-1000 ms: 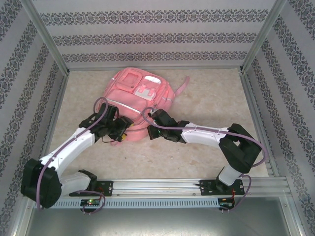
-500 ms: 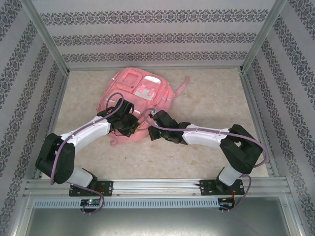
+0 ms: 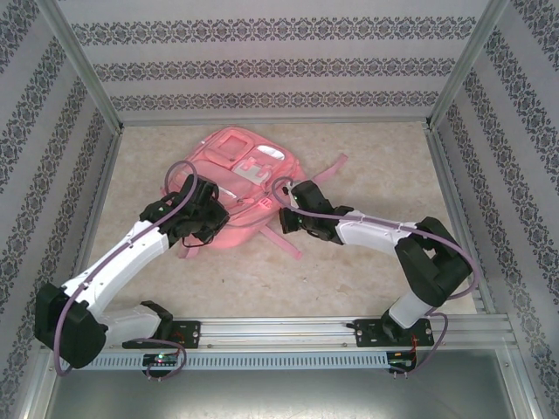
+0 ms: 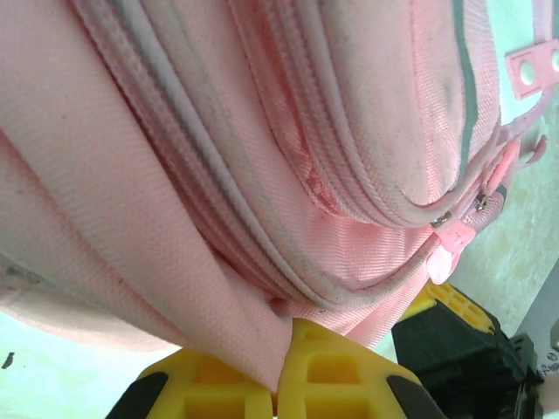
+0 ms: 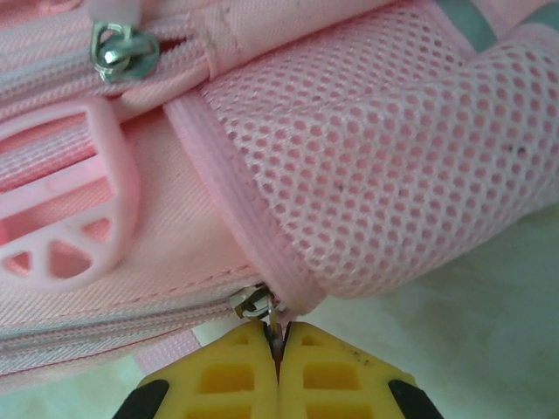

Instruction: Pack the student bag

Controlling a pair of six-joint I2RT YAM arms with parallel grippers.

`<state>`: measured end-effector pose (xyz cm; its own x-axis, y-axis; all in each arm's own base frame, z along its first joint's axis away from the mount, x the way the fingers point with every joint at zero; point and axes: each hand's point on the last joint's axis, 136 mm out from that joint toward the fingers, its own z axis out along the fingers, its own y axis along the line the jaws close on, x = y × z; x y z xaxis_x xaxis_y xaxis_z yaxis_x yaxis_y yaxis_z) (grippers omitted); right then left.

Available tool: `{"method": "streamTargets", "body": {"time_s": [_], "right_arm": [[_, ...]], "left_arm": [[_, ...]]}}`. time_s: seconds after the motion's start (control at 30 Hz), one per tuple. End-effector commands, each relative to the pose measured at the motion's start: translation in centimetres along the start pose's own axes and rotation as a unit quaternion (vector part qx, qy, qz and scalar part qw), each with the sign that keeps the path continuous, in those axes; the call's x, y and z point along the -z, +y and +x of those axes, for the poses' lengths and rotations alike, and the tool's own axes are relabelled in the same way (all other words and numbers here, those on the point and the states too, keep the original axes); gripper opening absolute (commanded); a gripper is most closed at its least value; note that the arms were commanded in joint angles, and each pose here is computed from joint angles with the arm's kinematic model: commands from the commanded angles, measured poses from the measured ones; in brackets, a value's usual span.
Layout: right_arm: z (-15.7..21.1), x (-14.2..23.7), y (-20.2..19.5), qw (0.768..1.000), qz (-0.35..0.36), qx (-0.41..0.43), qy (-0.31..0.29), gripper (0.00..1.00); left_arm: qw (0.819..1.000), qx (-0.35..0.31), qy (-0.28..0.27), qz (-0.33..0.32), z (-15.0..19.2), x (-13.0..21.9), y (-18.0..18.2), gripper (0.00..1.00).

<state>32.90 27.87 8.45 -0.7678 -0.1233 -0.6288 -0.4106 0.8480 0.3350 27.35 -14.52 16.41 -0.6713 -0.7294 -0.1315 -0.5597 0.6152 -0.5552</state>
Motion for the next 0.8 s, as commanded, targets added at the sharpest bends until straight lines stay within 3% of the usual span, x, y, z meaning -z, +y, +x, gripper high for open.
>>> {"method": "streamTargets", "body": {"time_s": [0.0, 0.23, 0.47, 0.63, 0.77], "right_arm": [[-1.7, 0.0, -9.1, 0.989, 0.137, -0.043, -0.019, 0.00], [-3.7, 0.1, -11.3, 0.988, 0.131, -0.078, -0.025, 0.00], [-5.7, 0.7, -11.4, 0.988, 0.123, -0.087, -0.034, 0.00], [-7.4, 3.2, -12.2, 0.984, 0.115, -0.120, -0.056, 0.26], [-8.0, 6.6, -13.0, 0.979, 0.118, -0.141, -0.086, 0.33]], "left_arm": [[0.997, -0.027, -0.047, -0.048, -2.0, 3.9, 3.0, 0.00], [0.999, -0.043, 0.020, 0.024, -0.1, 2.0, -0.6, 0.00], [0.990, -0.045, 0.078, 0.113, 5.1, -2.7, -8.1, 0.00], [0.986, -0.053, 0.093, 0.131, 9.0, -5.7, -13.2, 0.00], [0.982, -0.064, 0.106, 0.140, 11.0, -7.5, -17.1, 0.00]]}}
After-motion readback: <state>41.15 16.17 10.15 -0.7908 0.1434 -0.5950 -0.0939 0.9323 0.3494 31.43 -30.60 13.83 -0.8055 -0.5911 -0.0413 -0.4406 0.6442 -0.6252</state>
